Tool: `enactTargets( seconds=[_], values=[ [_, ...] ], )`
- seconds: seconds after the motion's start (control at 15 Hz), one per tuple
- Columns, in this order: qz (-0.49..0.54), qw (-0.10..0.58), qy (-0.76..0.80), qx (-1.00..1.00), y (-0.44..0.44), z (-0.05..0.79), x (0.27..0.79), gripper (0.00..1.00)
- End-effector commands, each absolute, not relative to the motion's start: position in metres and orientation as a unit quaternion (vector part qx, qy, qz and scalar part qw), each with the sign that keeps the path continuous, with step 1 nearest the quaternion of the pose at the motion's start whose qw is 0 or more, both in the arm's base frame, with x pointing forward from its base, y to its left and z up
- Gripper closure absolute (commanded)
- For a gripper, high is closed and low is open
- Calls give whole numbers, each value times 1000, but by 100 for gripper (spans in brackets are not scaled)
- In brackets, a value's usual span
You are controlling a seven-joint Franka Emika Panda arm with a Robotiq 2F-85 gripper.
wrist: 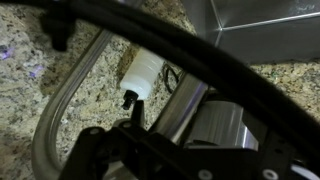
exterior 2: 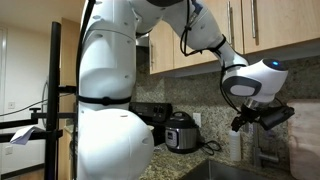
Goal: Move the faucet to the left
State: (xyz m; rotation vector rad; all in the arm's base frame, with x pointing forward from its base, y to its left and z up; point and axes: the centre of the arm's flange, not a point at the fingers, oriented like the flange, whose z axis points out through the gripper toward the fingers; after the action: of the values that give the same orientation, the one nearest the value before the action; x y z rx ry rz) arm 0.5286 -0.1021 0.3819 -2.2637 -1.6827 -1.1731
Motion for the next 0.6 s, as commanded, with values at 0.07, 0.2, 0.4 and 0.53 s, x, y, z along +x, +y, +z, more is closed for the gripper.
enactTargets(
  seconds=[0.07, 0.2, 0.4, 0.53],
  values=[
    [-389, 36, -521, -759, -72, 385, 514, 0],
    [-387, 36, -513, -766, -65, 383, 513, 0],
    [-382, 34, -503, -775, -62, 386, 513, 0],
    [-377, 30, -502, -778, -59, 391, 515, 0]
  ],
)
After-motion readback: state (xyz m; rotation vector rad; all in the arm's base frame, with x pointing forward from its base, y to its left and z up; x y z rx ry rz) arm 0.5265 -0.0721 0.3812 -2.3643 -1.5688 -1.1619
